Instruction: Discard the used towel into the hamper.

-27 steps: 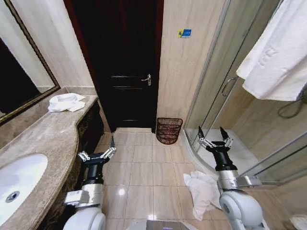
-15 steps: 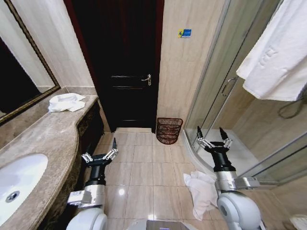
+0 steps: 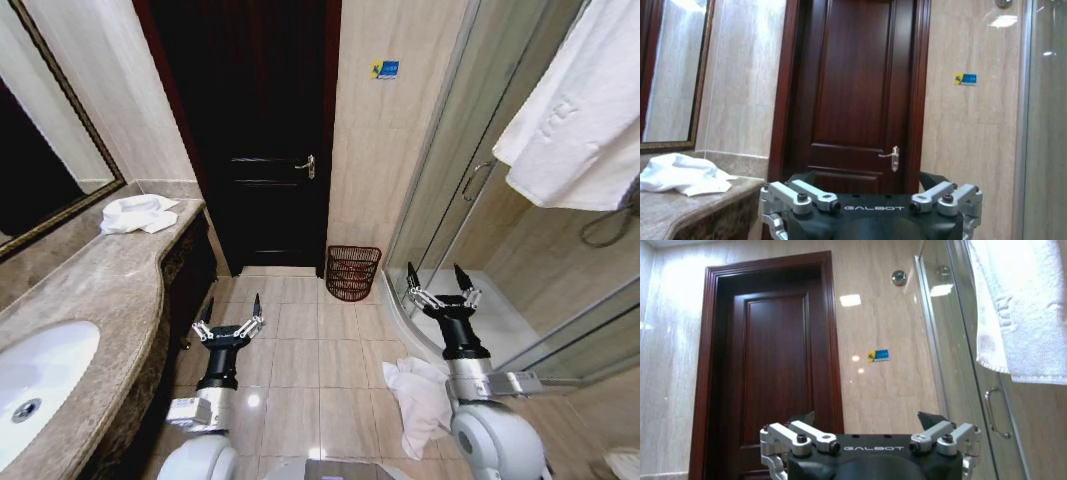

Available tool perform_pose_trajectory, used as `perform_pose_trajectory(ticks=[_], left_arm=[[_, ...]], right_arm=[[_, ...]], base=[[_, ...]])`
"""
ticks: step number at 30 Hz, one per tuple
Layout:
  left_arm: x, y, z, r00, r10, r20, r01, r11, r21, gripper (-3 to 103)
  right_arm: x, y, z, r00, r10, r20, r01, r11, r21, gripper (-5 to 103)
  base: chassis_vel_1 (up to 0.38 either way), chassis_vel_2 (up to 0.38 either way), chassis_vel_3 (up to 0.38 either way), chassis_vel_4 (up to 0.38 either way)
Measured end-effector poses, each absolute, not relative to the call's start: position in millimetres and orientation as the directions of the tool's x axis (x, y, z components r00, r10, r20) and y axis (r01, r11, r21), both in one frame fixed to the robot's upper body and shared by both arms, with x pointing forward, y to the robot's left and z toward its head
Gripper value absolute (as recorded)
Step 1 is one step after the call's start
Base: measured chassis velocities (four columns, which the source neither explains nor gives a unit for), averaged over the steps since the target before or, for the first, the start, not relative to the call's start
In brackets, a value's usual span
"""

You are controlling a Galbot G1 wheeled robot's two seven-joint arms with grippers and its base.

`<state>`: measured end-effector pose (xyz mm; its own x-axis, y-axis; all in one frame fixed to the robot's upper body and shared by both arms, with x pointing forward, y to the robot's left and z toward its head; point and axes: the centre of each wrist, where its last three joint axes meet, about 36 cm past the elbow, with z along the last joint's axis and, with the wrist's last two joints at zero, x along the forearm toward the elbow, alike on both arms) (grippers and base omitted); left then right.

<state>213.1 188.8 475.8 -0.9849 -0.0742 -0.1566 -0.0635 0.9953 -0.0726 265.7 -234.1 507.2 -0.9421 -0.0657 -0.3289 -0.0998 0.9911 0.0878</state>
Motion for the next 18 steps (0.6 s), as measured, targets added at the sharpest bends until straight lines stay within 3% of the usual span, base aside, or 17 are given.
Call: perform_pose_trajectory(ticks=[18], left_arm=[[214.5, 187.6, 474.8, -0.985, -0.065, -0.160, -0.055, 0.996, -0.065, 100]], right_arm=[[271.5, -234.7, 506.0, -0.938, -0.080, -0.337, -0.116, 0.989, 0.088, 100]], base=[[0.000, 0.000, 0.000, 0.000]])
